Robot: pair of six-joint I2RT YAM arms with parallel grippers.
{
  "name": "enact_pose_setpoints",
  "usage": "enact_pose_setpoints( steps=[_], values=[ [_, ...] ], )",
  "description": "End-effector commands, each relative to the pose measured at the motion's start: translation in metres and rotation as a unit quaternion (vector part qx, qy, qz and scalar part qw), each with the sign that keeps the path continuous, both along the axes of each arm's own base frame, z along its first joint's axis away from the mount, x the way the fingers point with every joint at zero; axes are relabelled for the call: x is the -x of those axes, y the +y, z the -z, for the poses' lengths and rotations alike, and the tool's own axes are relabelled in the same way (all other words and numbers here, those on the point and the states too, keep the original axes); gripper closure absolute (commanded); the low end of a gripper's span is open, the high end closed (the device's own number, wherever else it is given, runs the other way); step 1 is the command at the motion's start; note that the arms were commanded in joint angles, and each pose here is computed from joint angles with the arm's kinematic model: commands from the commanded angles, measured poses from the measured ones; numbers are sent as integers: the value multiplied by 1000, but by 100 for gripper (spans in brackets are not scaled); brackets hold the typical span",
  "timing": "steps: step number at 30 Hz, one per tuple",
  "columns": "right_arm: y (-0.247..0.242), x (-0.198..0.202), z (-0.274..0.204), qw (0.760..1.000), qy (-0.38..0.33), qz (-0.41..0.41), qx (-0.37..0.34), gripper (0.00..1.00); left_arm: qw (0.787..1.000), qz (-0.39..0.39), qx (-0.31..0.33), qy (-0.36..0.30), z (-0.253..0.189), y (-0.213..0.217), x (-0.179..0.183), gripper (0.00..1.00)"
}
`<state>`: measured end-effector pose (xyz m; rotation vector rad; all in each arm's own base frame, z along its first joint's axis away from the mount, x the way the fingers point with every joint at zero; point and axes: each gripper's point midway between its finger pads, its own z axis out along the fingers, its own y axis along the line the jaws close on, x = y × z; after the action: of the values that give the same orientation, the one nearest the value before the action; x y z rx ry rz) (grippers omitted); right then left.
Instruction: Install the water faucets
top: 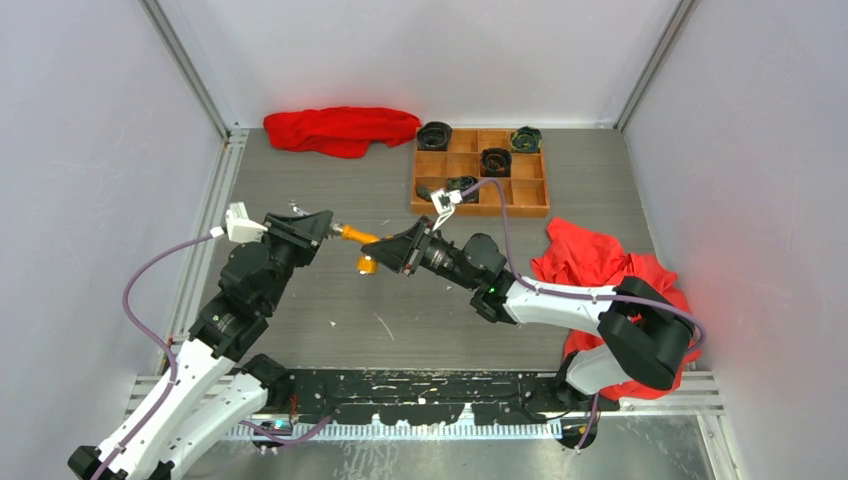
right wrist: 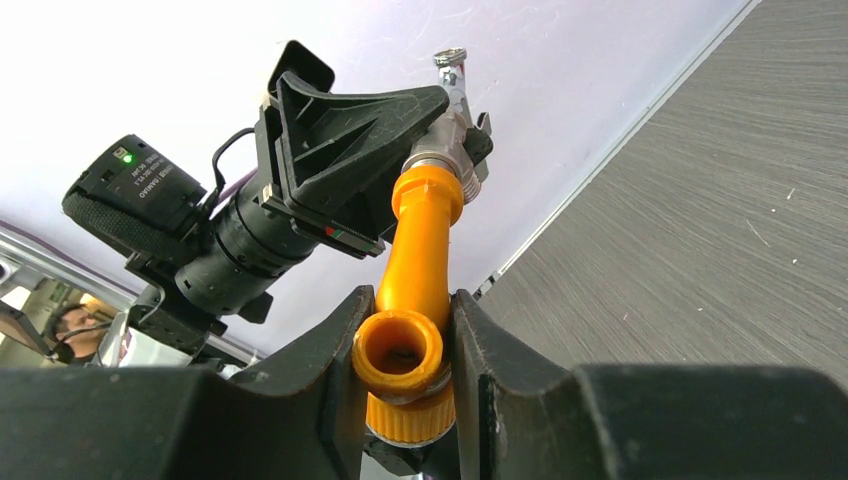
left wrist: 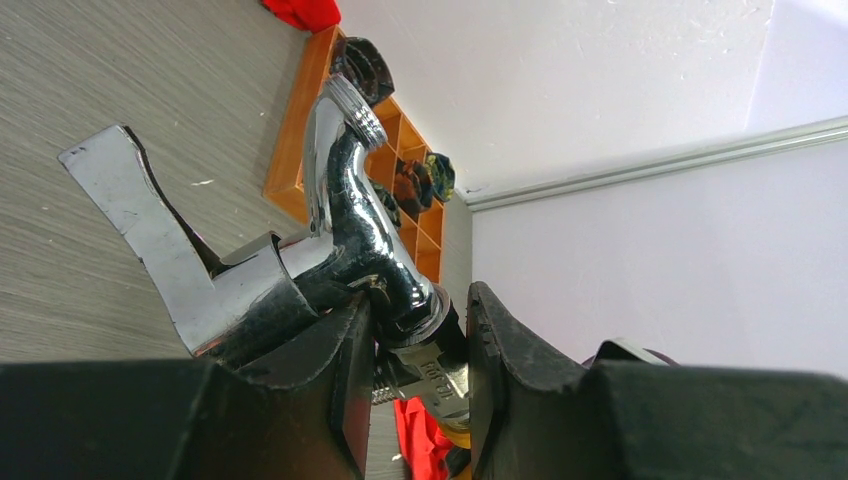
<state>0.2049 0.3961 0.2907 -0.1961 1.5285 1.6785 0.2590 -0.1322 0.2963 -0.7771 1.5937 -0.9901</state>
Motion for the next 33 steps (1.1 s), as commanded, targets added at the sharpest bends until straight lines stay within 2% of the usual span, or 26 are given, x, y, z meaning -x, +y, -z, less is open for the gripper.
enact_pose_setpoints(
  steps=[1,20,21,22,23,25,33],
  values=[
    [-14,13,-63,994,-4,-19,-103,100,994,66,48,-73,-59,-21,16,100],
    [-41,-9,-64,979,60,9,-195,100,995,80,36,-47,-52,-25,19,98],
    [-41,-10,-64,979,61,11,-195,100,995,83,35,-45,-50,-26,20,92],
    [-43,-11,-64,978,62,13,-198,100,995,87,32,-42,-49,-27,20,16],
    [-44,-12,-65,978,63,15,-201,100,995,89,29,-41,-49,-27,21,7],
    [-48,-14,-66,976,66,20,-208,100,995,90,18,-30,-45,-27,22,0],
    [-57,-22,-61,968,93,22,-233,100,994,101,14,-25,-42,-30,25,0]
  ],
)
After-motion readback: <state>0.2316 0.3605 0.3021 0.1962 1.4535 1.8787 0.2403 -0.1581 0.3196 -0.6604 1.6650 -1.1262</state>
